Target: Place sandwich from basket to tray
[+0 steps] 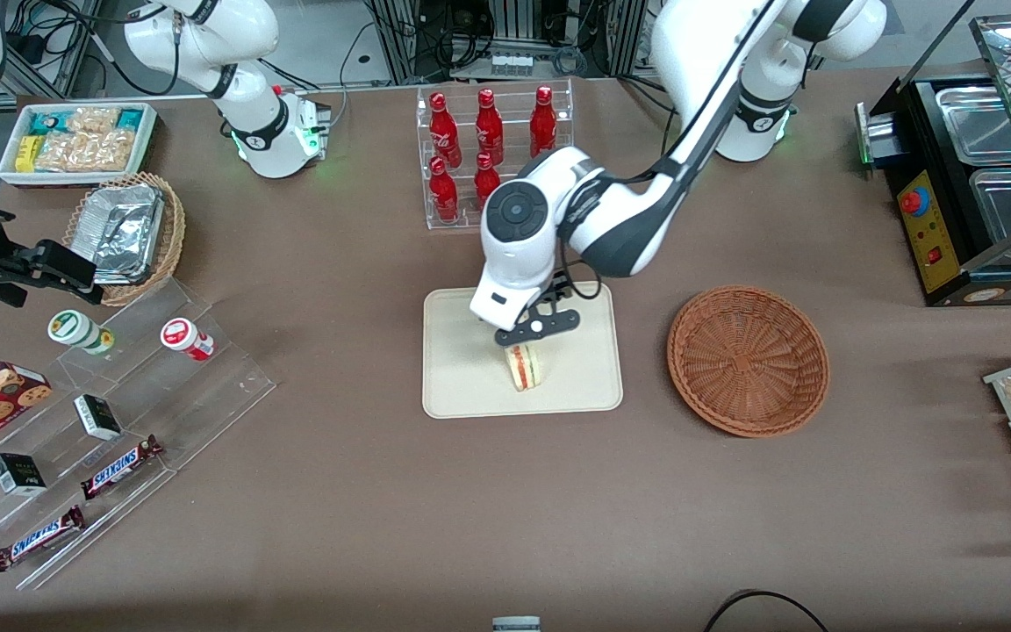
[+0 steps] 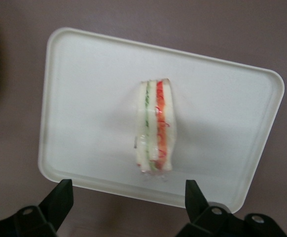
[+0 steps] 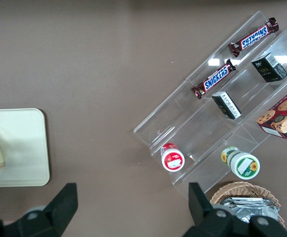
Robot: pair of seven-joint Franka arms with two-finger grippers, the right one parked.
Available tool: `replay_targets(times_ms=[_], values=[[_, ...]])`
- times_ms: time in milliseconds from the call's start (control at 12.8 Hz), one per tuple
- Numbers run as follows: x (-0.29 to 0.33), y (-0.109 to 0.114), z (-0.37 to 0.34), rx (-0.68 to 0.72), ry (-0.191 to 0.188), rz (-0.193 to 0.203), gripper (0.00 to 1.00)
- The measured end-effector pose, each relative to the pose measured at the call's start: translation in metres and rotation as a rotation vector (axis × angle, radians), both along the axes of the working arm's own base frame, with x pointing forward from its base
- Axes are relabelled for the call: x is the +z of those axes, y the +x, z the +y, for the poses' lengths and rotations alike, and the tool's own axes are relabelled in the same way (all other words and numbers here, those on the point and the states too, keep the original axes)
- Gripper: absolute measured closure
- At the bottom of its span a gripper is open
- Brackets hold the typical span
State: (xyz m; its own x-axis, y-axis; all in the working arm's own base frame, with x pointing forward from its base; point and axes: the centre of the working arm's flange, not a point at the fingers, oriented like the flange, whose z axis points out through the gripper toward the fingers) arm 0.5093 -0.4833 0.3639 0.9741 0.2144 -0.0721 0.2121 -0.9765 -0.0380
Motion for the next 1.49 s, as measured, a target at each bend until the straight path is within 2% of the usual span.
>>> replay_targets(times_ms=[157,314,392,549,784,1020,1255,1490], values=[[0.023,0.014,0.032,-0.05,0.022,0.028,0.0],[0.032,0.021,0.059,-0.069,0.065,0.076,0.0],[0.034,0.027,0.073,-0.079,0.08,0.086,0.0],[0.034,0.049,0.112,-0.114,0.084,0.102,0.0],[0.039,0.072,0.192,-0.172,0.069,0.133,0.0],[0.062,0.07,0.264,-0.244,0.046,0.145,0.0],[0.093,0.054,0.319,-0.284,0.033,0.151,0.0],[0.126,0.035,0.355,-0.324,0.023,0.186,0.0]])
